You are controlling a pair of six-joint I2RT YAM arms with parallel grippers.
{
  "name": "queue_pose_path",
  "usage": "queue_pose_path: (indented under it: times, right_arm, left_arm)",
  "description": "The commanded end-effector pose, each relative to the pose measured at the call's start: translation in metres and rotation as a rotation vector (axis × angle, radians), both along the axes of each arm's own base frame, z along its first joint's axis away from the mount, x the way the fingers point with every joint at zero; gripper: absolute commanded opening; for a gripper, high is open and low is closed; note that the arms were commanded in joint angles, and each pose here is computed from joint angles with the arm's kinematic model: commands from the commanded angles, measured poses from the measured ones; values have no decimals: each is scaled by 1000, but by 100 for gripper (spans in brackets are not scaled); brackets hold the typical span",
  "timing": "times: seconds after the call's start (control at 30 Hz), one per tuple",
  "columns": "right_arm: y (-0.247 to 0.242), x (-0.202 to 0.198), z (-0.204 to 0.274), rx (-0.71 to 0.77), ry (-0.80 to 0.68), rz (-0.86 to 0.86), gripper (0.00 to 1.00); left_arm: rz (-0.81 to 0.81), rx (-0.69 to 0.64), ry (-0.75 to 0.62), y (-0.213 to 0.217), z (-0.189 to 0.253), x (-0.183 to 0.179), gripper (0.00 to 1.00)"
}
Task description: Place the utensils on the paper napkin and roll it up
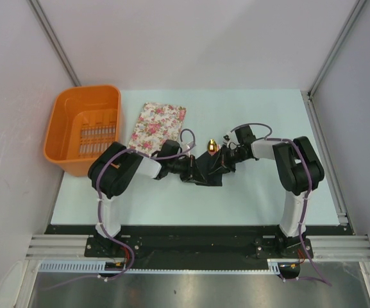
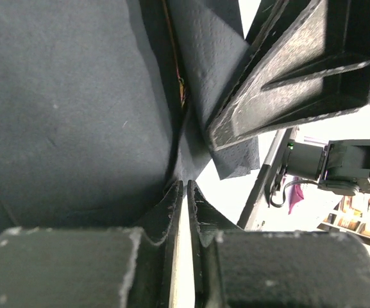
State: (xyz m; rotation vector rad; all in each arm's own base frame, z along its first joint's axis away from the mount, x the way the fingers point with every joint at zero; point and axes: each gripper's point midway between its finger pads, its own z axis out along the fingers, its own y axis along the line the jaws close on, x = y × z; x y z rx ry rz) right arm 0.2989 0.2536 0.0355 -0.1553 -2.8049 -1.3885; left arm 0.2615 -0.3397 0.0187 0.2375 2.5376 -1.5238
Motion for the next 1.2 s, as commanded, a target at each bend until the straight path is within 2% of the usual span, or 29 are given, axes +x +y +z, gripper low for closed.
queue_pose_path:
  times: [0.0,0.27,0.4,0.6,0.83,0.93,1.07,1.17]
  right_arm:
    - [11,4,0,15,-14,12,0]
    - [17,5,-3,39,-4,14,0]
    - [18,4,-3,49,1,14,5]
    - [16,4,-11,52,27,5,32]
    - [18,5,-9,62,27,3,44]
    - [20,4,-7,69,28,4,60]
    - [22,4,-7,73,35,2,62]
    - [22,5,-7,78,37,2,61]
  left_arm:
    - [-3,-8,-42,-3,4,11,9]
    - [-3,-14,-50,-3,7,11,9]
    - [-8,-35,-58,-3,14,9,11]
    - [14,-106,-116,7,43,9,17]
    - [42,-127,-248,25,78,28,29]
    - [30,-136,-318,24,91,33,36]
    - [-1,-107,-389,28,98,34,41]
    - [-57,-51,-529,36,106,34,41]
